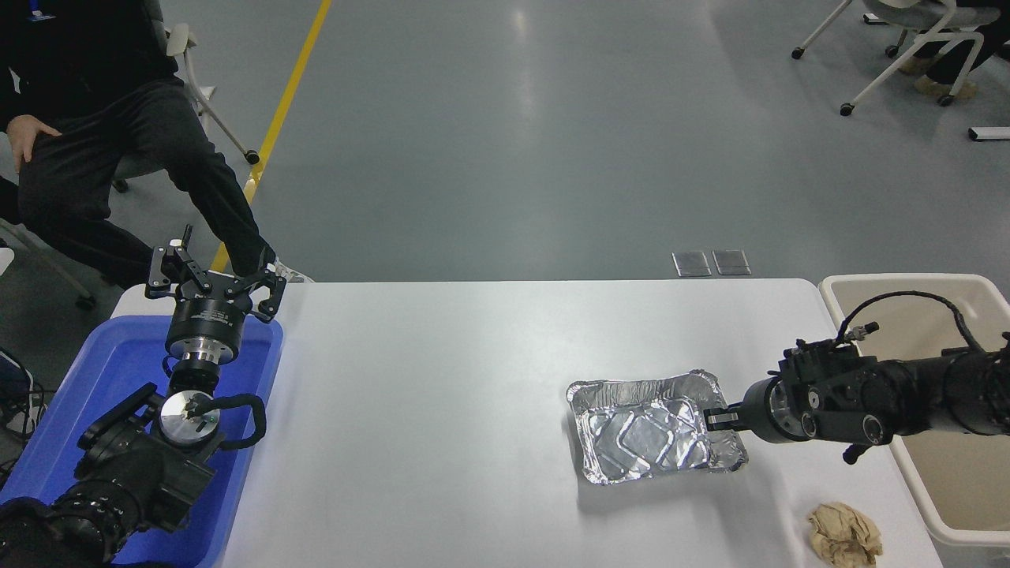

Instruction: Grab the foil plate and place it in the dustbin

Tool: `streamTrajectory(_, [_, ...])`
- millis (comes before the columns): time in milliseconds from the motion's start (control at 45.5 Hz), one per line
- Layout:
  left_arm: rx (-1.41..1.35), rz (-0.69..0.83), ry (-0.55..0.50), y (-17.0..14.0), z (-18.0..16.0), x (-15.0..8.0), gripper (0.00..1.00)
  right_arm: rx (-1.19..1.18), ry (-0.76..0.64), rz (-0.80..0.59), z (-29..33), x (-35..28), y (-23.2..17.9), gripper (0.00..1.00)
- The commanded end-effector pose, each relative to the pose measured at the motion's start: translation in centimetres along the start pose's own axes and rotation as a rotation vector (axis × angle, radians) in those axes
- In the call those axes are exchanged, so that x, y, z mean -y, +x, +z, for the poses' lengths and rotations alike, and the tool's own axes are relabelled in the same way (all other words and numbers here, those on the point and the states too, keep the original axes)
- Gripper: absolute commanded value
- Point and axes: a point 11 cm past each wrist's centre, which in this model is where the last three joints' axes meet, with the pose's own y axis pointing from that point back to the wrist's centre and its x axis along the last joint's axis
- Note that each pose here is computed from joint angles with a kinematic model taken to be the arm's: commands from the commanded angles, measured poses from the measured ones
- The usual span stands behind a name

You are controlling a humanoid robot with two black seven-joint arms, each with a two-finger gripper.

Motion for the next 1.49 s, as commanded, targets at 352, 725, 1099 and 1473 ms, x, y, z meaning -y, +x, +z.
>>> streamTrajectory(352, [0.000, -0.001, -0.001, 0.0, 0.1, 0.0, 0.99, 0.024, 0.039, 0.001, 0.3, -2.8, 1.2, 0.00])
streamTrajectory(725, [0.001, -0.002, 0.000, 0.0, 0.1, 0.0, 0.99, 0.031, 0.052, 0.027, 1.6, -13.7, 6.9, 0.00])
streamTrajectory(1099, [0.001, -0.002, 0.000, 0.0, 0.0, 0.0, 0.99, -0.002, -0.019, 0.043, 3.7, -23.6, 11.7, 0.00])
streamTrajectory(1473, [0.003, -0.002, 0.003, 0.0, 0.0, 0.0, 0.99, -0.030, -0.089, 0.004, 3.9, -29.1, 12.5, 0.00])
